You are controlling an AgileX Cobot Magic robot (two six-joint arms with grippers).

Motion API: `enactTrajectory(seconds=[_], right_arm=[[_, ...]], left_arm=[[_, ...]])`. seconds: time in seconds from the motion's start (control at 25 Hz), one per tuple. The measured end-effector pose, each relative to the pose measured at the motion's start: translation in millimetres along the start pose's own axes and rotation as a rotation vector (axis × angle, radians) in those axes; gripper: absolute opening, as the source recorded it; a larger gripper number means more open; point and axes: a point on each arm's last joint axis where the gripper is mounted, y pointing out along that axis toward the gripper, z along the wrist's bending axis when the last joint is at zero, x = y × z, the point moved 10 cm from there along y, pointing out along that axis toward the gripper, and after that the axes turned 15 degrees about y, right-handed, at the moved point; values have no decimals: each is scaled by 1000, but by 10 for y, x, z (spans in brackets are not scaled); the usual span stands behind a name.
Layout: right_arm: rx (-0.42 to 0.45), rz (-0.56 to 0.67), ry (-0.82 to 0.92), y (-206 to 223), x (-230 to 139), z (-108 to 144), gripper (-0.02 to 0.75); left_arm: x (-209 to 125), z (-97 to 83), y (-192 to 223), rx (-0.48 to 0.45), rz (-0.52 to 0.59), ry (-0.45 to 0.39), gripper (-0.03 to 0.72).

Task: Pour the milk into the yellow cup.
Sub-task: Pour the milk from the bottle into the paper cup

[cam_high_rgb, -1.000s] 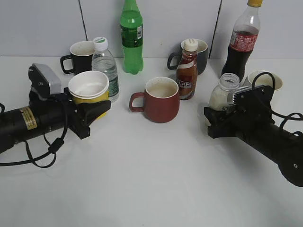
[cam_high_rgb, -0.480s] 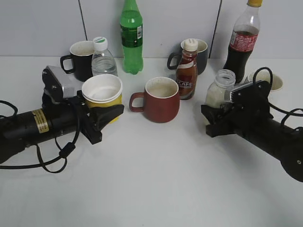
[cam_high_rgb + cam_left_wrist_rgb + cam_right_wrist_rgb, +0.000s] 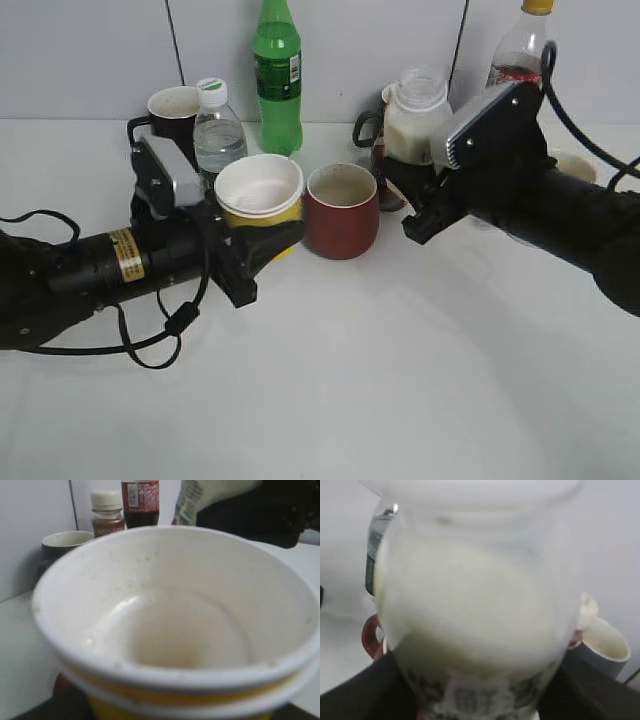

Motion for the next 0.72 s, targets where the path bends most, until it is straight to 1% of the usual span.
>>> enactTrajectory(seconds=[0.16,0.36,0.56,0.72], right_arm=[[56,14,-138,135,148,140,430],[98,28,-325,234,199,249,430],[108,8,-472,260,250,263,430],[110,2,-591,260,247,265,430]], left_arm=[[110,-88,107,-27,-30,-20,344],[162,-201,163,-52,-41,-25,344],[181,-258,182,-66,-45,-23,344],[182,-262,183,-68,-45,-22,344]])
